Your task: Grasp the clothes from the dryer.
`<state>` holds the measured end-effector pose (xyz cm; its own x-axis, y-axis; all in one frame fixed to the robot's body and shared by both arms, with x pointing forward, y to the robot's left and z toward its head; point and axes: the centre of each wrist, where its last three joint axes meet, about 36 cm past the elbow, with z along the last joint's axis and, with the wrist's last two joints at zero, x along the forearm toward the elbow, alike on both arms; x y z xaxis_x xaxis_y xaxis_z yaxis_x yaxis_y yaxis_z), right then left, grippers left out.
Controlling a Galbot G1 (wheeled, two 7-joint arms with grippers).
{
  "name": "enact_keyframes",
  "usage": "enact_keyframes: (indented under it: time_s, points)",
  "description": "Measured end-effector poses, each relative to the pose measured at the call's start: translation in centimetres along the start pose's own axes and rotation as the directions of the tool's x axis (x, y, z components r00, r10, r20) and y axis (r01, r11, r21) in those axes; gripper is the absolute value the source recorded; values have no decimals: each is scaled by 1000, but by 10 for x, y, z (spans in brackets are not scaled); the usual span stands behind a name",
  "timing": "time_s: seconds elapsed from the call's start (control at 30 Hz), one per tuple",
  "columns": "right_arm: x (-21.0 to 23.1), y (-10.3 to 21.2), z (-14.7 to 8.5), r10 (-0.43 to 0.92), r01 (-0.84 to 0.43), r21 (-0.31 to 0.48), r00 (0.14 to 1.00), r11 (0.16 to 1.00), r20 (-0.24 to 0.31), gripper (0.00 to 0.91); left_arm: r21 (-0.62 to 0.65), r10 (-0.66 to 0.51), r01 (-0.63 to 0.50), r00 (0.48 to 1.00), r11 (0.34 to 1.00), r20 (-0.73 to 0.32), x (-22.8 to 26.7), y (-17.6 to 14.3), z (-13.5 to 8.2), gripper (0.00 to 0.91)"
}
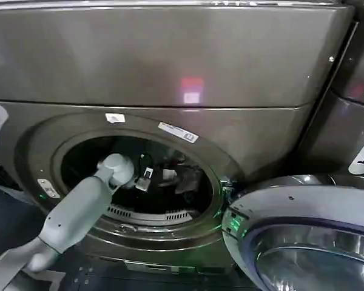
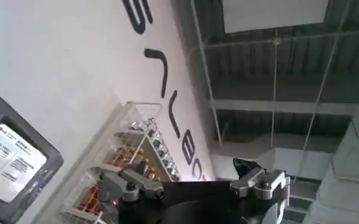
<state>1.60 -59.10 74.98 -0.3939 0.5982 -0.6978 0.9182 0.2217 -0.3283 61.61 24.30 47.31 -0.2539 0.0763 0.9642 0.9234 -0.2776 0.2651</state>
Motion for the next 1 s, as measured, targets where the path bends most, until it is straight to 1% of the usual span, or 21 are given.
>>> enact_keyframes:
  time_s: [0.07,0.4,0.53,0.67,0.77,0.87,1.0]
  points:
    - [0,0,0,0,0,-1,1000,1000,0,907,-1,0,0,1000,1000,-4,-1,0,1,23]
    - [-1,1,2,2,-2,-5,1000,1000,0,907,12,-7,7,1000,1000,-2,1,3,2,23]
    - [-2,2,2,3,-3,-8,1000,1000,1,907,33,-37,37,999,999,16,6,6,0,11]
    - [-3,1,3,4,-4,-7,1000,1000,1,907,65,-121,119,992,991,43,10,7,-9,0]
    - [-4,-1,4,6,-6,-6,1000,1000,2,907,107,-227,220,972,970,63,13,5,-20,0]
    - [-6,-3,4,8,-8,-5,1000,1000,3,907,167,-354,339,932,926,73,17,2,-31,0]
    - [-9,-4,3,9,-9,-4,1000,1000,7,907,246,-505,476,860,844,71,17,-5,-46,0]
